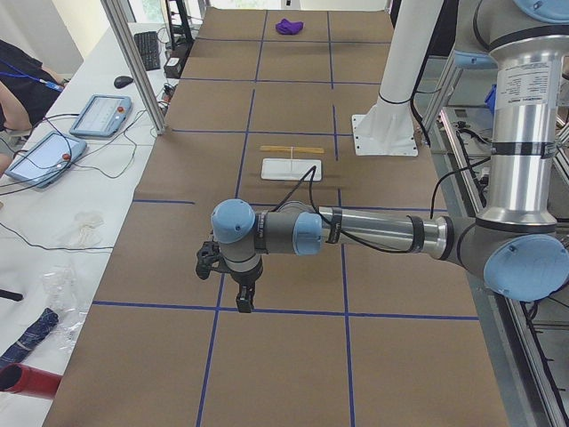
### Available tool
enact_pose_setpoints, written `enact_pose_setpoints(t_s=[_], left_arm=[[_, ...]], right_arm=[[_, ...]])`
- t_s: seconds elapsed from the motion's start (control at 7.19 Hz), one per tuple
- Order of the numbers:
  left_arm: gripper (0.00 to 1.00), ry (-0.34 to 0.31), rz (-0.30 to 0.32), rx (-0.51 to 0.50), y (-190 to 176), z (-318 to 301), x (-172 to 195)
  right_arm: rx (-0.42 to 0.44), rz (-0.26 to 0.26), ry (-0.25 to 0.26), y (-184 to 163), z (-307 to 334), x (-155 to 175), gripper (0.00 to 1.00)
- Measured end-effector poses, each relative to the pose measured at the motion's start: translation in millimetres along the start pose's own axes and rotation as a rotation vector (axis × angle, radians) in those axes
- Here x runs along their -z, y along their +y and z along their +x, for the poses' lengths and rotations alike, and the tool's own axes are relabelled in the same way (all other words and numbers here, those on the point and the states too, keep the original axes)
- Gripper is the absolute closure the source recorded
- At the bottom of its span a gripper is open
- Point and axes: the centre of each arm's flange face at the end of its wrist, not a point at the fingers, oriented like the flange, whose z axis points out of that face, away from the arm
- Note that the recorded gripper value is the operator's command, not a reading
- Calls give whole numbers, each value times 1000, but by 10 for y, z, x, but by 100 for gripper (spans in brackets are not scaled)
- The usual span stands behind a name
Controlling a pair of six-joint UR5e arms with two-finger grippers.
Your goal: Hang towel on rack
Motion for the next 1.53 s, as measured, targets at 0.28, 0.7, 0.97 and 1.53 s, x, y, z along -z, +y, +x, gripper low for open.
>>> enact_pose_setpoints(t_s=[0.28, 0.7, 0.97, 1.53], left_arm=[[0, 0, 5, -3, -6, 19, 23], [0, -1, 20, -19, -59, 87, 93], [0, -1, 31, -30, -73, 140, 147], [0, -3, 57, -53, -90, 266, 277]], right_arm=[[1, 0, 0, 0, 0, -1, 0], [-14, -18, 9, -144, 18, -118, 0], [-17, -23, 12, -153, 476, -552, 0], [64, 42, 66, 119, 1350, -1386, 0]])
